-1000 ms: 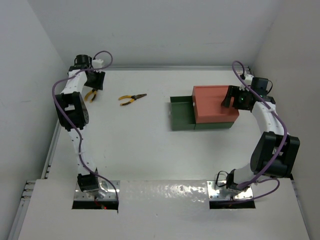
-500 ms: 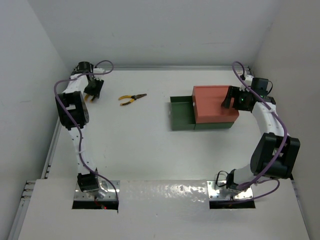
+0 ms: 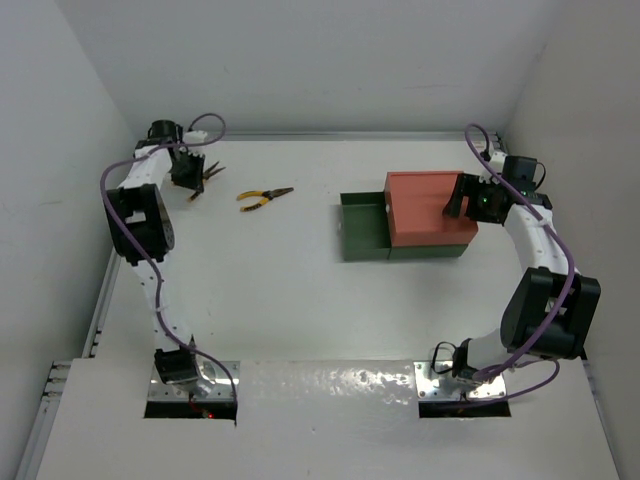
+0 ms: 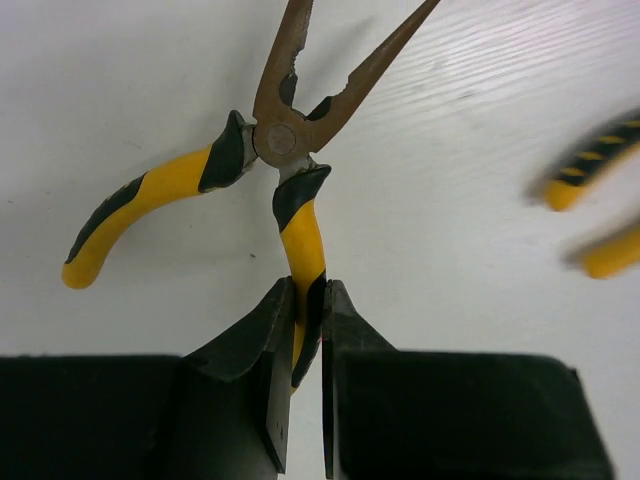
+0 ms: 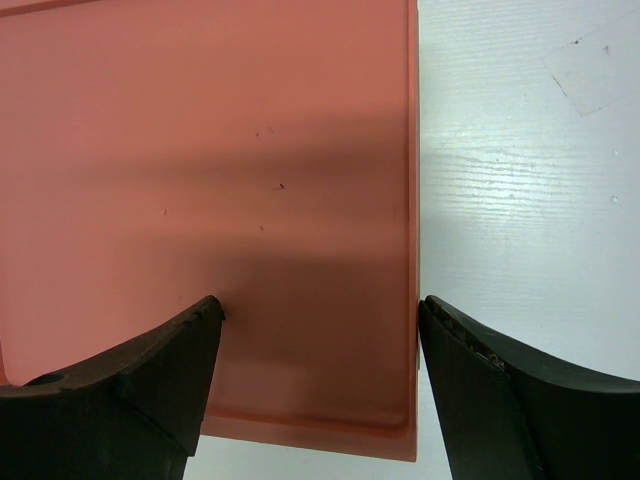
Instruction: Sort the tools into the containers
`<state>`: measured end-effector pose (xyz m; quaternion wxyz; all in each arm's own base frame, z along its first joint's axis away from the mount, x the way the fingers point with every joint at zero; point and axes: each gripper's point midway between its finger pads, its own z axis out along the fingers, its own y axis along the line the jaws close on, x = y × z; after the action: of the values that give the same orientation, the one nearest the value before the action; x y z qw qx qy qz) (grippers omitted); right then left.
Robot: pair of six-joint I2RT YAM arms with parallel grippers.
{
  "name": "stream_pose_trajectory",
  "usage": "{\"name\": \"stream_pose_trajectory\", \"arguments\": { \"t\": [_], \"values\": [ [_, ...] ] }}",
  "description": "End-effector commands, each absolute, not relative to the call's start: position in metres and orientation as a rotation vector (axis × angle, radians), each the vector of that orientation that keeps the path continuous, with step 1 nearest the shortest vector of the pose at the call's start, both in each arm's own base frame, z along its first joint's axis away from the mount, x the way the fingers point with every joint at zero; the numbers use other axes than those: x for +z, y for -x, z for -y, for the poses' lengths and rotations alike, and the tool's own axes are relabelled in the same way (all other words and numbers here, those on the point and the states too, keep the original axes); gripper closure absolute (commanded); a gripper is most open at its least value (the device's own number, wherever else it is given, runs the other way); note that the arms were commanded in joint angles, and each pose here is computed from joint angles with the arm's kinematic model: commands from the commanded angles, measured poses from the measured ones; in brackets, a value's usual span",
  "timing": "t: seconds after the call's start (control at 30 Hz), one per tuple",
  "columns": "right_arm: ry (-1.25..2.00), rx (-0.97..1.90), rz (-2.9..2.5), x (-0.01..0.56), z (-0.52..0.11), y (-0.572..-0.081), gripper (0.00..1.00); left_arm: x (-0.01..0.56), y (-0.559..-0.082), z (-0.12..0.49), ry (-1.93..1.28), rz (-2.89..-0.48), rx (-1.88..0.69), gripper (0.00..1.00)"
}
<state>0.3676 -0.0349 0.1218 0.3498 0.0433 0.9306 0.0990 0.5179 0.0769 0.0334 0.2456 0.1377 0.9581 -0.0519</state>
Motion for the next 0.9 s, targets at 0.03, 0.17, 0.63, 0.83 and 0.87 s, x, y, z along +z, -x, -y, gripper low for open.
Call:
{"name": "stream_pose_trajectory", "arguments": {
  "t": [0.03,0.17,0.63,0.83,0.87],
  "values": [
    [-0.12,0.242,-2.536,0.105,0.034,-0.34,0.23,0.168,-0.545,-0.022,-0.459,-2.268,-0.195,1.0],
    [-0.118,0.241,-2.535,0.107,0.034,-0.34,0.23,0.217,-0.533,0.04,-0.62,-2.111,-0.275,1.0],
    [-0.123,0.27,-2.522,0.112,0.03,-0.344,0.23,0.215,-0.417,0.252,-1.405,-1.801,-0.372,1.0],
    [-0.118,0.264,-2.521,0.115,0.031,-0.342,0.23,0.186,-0.407,0.276,-1.505,-1.804,-0.303,1.0],
    [-0.118,0.263,-2.517,0.116,0.03,-0.342,0.23,0.184,-0.405,0.28,-1.541,-1.784,-0.27,1.0]
  ]
}}
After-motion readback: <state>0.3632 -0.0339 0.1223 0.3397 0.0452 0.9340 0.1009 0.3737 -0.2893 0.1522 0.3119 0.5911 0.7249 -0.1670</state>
